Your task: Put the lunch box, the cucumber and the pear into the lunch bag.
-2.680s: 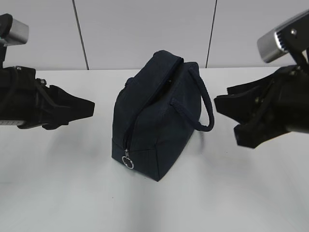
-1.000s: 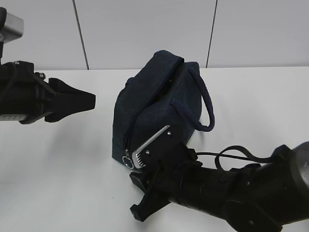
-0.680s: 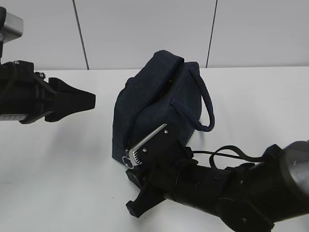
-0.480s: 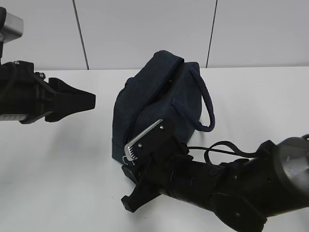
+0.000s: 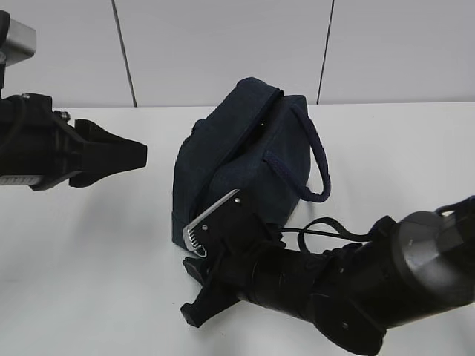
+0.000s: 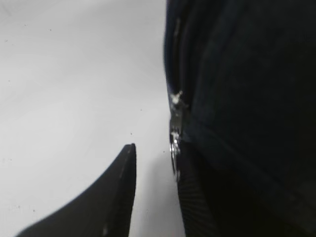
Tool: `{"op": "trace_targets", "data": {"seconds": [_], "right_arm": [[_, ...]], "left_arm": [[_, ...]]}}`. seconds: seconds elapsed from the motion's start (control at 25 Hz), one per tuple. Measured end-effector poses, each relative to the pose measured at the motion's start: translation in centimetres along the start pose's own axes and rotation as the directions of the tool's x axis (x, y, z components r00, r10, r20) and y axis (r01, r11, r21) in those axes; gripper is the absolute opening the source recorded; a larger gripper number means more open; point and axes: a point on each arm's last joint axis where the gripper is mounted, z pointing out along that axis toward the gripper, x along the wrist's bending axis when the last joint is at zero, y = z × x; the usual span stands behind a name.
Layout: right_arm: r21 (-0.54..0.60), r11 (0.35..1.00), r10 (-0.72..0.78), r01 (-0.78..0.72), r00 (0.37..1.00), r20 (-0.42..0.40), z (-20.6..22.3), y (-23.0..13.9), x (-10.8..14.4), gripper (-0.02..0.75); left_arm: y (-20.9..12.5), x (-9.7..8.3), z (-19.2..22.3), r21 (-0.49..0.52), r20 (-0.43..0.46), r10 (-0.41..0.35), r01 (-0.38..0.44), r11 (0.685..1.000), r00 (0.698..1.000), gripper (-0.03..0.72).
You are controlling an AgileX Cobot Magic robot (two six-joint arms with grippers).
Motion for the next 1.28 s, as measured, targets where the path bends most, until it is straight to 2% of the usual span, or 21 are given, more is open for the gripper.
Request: {"op": "trace_targets", "data": {"seconds": [0.68, 0.76, 0.88, 0.92, 1.12, 1.28], "right_arm": [[-0.006, 1.000, 0.004, -0.004, 1.000, 0.002, 0.61, 0.25, 0.02, 0.239], [-0.006, 0.999, 0.032, -0.032, 0.999, 0.020, 0.61, 0.25, -0.14, 0.207], [-0.007, 0.997, 0.081, -0.080, 0.995, 0.052, 0.61, 0.24, -0.43, 0.050], [-0.007, 0.996, 0.087, -0.087, 0.995, 0.056, 0.61, 0.23, -0.47, 0.020], [-0.002, 0.995, 0.099, -0.099, 0.993, 0.063, 0.60, 0.17, -0.54, 0.006], [0.063, 0.994, 0.087, -0.090, 0.995, 0.050, 0.19, 0.21, -0.38, 0.006]], "left_arm": [[0.00, -0.01, 0.00, 0.000, 0.001, 0.000, 0.000, 1.000, 1.000, 0.229], [0.00, -0.01, 0.00, 0.000, 0.001, 0.000, 0.000, 1.000, 1.000, 0.229], [0.00, -0.01, 0.00, 0.000, 0.001, 0.000, 0.000, 1.000, 1.000, 0.229], [0.00, -0.01, 0.00, 0.000, 0.001, 0.000, 0.000, 1.000, 1.000, 0.229], [-0.01, -0.02, 0.00, 0.001, 0.002, 0.000, 0.000, 1.000, 1.000, 0.228], [-0.01, -0.02, 0.00, 0.001, 0.002, 0.000, 0.000, 1.000, 1.000, 0.228]]}}
